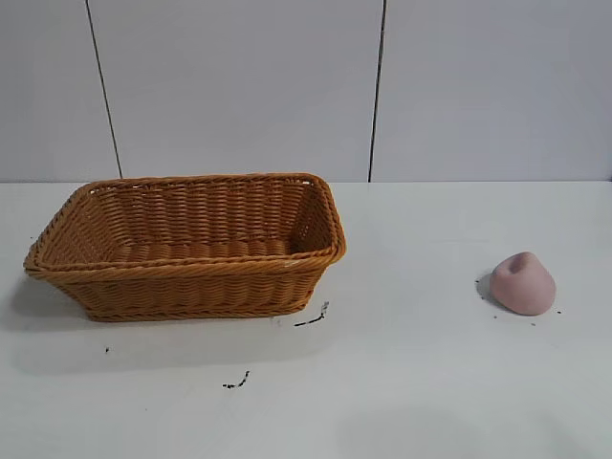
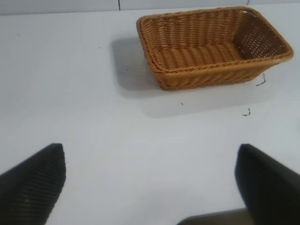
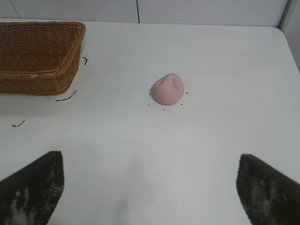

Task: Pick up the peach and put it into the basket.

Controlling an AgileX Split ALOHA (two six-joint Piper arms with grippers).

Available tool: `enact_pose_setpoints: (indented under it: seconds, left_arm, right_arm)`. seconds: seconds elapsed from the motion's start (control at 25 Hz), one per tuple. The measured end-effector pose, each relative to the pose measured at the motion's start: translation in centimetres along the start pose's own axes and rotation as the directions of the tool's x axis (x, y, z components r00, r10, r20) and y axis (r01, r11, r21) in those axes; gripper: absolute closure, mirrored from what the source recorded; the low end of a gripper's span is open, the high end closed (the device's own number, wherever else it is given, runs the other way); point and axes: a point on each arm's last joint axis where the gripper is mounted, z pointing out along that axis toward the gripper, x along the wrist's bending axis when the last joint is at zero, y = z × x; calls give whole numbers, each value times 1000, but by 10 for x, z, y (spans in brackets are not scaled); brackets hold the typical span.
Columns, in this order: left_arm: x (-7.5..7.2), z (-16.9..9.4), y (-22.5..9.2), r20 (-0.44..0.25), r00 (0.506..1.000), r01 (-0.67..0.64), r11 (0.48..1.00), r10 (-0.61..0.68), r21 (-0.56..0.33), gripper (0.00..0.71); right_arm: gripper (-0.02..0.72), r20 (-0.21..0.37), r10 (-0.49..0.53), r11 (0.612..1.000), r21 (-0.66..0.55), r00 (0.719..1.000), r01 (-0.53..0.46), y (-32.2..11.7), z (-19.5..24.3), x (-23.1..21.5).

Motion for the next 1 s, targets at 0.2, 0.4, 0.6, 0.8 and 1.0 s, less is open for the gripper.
enact_pose_setpoints:
  seconds: [0.2, 0.4, 0.6, 0.8, 1.0]
  left_arm:
    - [0, 0, 0, 0, 1000, 0, 1000, 0, 0, 16]
    - [0, 0, 0, 0, 1000, 0, 1000, 0, 0, 16]
    - [0, 0, 0, 0, 1000, 0, 1000, 0, 0, 16]
    - [0, 0, 0, 0, 1000, 0, 1000, 0, 0, 16]
    - [0, 0, 0, 0, 1000, 0, 1000, 0, 0, 16]
  right_arm:
    - [8, 6, -13, 999, -36, 1000, 13, 36, 10, -1]
    - [8, 1, 3, 991, 131, 1000, -3, 83, 50, -4]
    - [8, -19, 48, 957, 288, 999, -41, 131, 113, -6]
    - [8, -21, 75, 916, 396, 997, -61, 163, 183, -9]
    - [8, -14, 87, 824, 563, 996, -64, 160, 256, -14]
